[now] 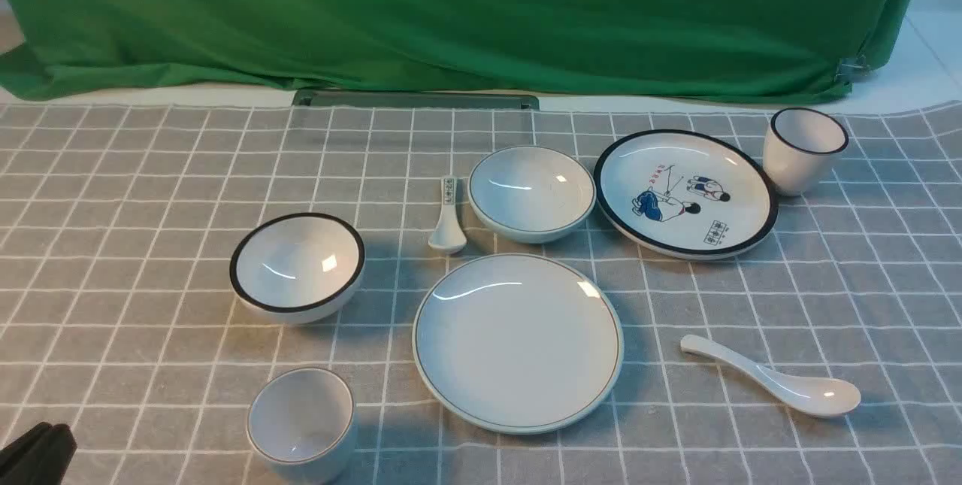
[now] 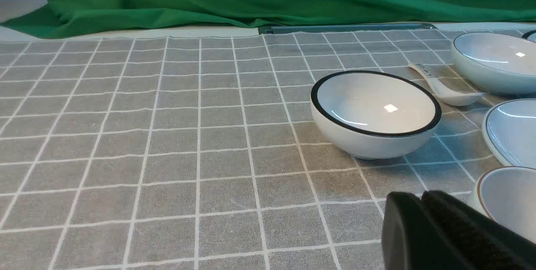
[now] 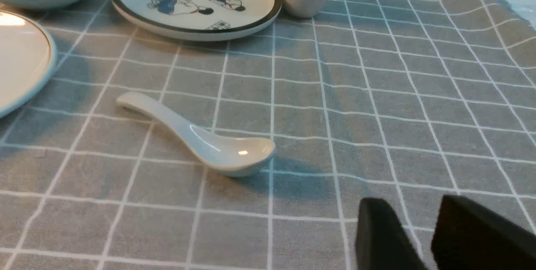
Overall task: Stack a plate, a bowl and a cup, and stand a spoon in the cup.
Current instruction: Use the right arm to grab a blue rice bowl
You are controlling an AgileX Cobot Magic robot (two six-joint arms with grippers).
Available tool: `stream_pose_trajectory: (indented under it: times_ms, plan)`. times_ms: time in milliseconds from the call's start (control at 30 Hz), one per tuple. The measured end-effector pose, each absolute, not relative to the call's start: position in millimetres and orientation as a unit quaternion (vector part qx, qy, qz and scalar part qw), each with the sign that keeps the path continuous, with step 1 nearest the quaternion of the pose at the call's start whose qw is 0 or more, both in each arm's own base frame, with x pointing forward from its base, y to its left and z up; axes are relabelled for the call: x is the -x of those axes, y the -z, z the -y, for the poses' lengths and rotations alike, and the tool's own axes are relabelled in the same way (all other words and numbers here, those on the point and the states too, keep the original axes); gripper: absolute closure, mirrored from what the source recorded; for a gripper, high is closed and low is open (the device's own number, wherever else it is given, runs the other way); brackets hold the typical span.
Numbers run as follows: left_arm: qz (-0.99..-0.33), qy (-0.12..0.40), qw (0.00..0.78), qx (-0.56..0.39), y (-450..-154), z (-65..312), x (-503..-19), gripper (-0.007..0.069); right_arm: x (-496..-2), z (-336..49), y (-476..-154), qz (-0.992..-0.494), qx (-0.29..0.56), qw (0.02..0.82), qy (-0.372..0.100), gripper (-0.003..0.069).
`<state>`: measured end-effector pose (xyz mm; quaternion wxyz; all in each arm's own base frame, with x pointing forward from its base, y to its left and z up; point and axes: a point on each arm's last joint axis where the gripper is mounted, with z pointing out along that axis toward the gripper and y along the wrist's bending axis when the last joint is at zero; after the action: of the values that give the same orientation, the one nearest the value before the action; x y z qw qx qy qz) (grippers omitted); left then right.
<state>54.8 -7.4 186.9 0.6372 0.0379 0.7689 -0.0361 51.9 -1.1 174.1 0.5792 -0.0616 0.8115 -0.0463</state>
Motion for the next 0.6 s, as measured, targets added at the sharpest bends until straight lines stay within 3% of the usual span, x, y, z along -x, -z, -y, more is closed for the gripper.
stream_pose_trajectory:
  times_ms: [267, 333, 467, 600]
  plan:
    - [-0.76, 0.049, 0.648, -0.025, -189.7, 7.7, -55.3, 0.0608, -51.9, 1.1, -174.1, -0.812, 0.062, 0.579, 0.046, 0.0417]
    - [-0.743, 0.089, 0.663, 0.013, -194.3, 8.3, -55.8, 0.0608, -51.9, 1.1, -174.1, -0.812, 0.062, 0.579, 0.046, 0.0417]
    - [-0.675, 0.227, 0.683, 0.161, -207.1, 5.7, -56.5, 0.0608, -51.9, 1.1, -174.1, -0.812, 0.062, 0.579, 0.046, 0.0417]
    - [-0.641, 0.265, 0.69, 0.209, -212.1, 2.6, -56.4, 0.0608, -51.9, 1.1, -174.1, -0.812, 0.062, 0.579, 0.046, 0.0417]
